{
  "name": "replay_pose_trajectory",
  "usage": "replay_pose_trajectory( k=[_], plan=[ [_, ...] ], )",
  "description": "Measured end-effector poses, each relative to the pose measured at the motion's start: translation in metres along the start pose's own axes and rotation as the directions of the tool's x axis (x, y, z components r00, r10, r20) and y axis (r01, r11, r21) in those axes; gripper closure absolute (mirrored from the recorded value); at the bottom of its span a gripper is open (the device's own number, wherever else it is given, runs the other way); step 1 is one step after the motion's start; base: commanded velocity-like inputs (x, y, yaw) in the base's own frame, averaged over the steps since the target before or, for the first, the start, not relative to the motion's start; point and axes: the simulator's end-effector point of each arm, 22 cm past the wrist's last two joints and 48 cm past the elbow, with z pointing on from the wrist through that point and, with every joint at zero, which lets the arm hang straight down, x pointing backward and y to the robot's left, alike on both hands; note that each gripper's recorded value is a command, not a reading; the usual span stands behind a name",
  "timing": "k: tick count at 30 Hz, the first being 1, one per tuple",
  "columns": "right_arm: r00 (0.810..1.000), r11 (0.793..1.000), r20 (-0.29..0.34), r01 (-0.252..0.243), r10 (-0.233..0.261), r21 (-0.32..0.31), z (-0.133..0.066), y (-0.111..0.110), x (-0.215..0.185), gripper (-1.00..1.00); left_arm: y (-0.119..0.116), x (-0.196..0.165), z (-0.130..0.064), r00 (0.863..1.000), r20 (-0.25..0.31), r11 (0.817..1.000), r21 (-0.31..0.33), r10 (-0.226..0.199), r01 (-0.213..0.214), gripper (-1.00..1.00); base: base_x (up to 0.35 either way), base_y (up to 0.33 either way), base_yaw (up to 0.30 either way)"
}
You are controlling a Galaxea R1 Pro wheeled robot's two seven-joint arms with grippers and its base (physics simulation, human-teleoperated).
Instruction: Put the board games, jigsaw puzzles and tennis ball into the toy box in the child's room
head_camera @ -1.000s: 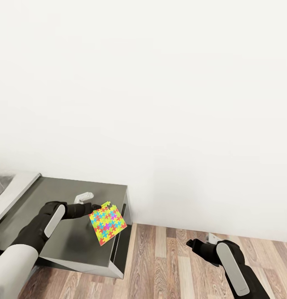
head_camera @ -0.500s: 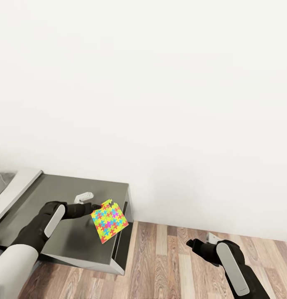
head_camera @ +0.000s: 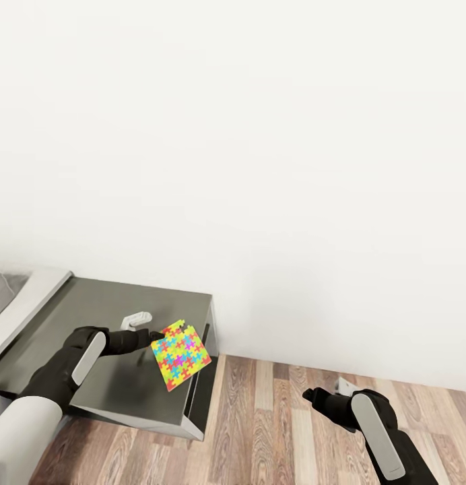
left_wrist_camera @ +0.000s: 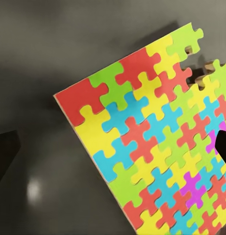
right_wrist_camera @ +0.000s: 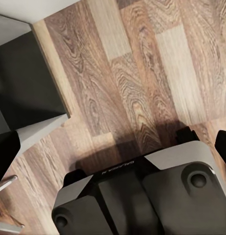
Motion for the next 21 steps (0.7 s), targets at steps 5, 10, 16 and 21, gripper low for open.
replay_pose_trajectory(
  k=[5, 10, 16, 21],
  plan=[
    [1.000, 1.000, -0.001, 0.000, 0.000, 0.000, 0.0002, -0.0001, 0.0001, -1.00, 0.0003, 0.0001, 0.0003, 1.000, 0.000, 1.000, 0.000, -0.001, 0.001, -1.00, 0.000, -0.154, 0.004],
    [1.000, 1.000, -0.001, 0.000, 0.000, -0.001, 0.0003, 0.0001, 0.0000, -1.00, 0.0003, 0.0002, 0.0003, 1.000, 0.000, 1.000, 0.000, -0.001, 0.001, -1.00, 0.000, -0.145, 0.001],
    [1.000, 1.000, -0.001, 0.000, 0.000, 0.000, 0.0003, 0.0000, 0.0001, -1.00, 0.0004, 0.0002, 0.0003, 1.000, 0.000, 1.000, 0.000, -0.001, 0.001, -1.00, 0.000, -0.022, 0.000],
    [1.000, 1.000, 0.000, 0.000, 0.000, 0.000, 0.0003, 0.0000, 0.0000, -1.00, 0.0004, 0.0002, 0.0003, 1.000, 0.000, 1.000, 0.000, -0.001, 0.001, -1.00, 0.000, -0.004, 0.000]
  ],
)
